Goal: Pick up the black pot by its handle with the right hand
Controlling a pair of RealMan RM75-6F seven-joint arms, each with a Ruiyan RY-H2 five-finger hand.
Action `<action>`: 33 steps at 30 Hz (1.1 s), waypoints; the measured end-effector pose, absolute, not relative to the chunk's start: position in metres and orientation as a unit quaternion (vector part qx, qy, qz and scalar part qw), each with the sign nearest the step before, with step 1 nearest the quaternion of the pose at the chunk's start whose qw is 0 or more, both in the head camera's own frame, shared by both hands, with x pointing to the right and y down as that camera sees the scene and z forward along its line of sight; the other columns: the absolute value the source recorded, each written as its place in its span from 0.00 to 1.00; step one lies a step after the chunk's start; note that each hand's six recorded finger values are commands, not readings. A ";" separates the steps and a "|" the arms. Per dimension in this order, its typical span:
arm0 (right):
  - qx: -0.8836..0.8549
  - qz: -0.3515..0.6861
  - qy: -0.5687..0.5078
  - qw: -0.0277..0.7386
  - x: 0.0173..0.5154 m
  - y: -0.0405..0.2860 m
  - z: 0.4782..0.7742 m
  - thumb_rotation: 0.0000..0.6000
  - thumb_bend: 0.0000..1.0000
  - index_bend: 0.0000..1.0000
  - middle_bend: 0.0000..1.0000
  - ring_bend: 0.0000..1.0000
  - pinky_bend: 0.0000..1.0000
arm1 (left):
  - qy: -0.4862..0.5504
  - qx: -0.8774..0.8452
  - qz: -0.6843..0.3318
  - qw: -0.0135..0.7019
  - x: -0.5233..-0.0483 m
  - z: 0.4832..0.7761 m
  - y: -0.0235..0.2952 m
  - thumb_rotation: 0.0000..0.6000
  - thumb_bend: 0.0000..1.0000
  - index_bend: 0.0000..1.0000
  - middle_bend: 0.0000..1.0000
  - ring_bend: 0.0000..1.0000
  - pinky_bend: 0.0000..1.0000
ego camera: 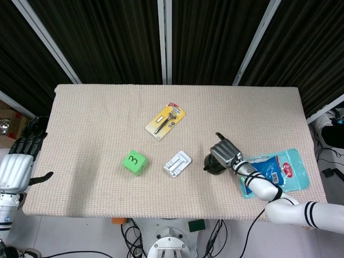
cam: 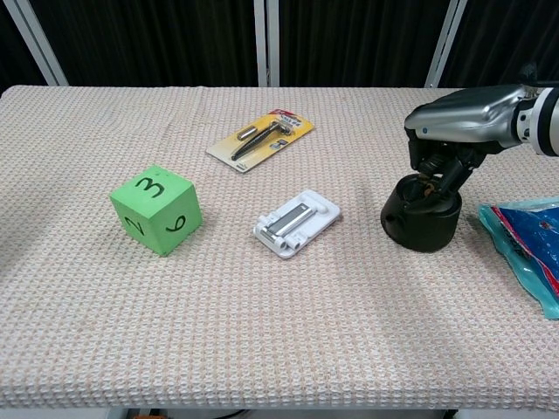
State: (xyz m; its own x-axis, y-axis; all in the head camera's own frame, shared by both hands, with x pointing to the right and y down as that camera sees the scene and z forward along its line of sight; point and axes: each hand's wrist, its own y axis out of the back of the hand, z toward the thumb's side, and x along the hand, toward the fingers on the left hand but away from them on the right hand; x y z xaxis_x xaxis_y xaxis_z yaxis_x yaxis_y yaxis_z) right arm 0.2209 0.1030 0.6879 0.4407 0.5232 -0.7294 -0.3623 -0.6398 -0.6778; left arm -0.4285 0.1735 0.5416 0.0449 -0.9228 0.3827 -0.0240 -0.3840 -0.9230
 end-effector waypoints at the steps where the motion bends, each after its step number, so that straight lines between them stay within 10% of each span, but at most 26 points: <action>1: -0.734 0.524 -0.051 0.429 0.220 0.104 0.687 0.60 0.18 1.00 0.91 0.79 0.07 | 0.391 -0.606 -0.570 0.394 -0.429 0.542 0.173 0.99 0.00 0.06 0.02 0.02 0.13; 33: -0.798 0.533 -0.180 0.216 0.237 0.081 0.678 0.58 0.17 1.00 1.00 0.88 0.19 | 0.391 -0.606 -0.571 0.393 -0.429 0.542 0.173 0.99 0.00 0.06 0.02 0.02 0.13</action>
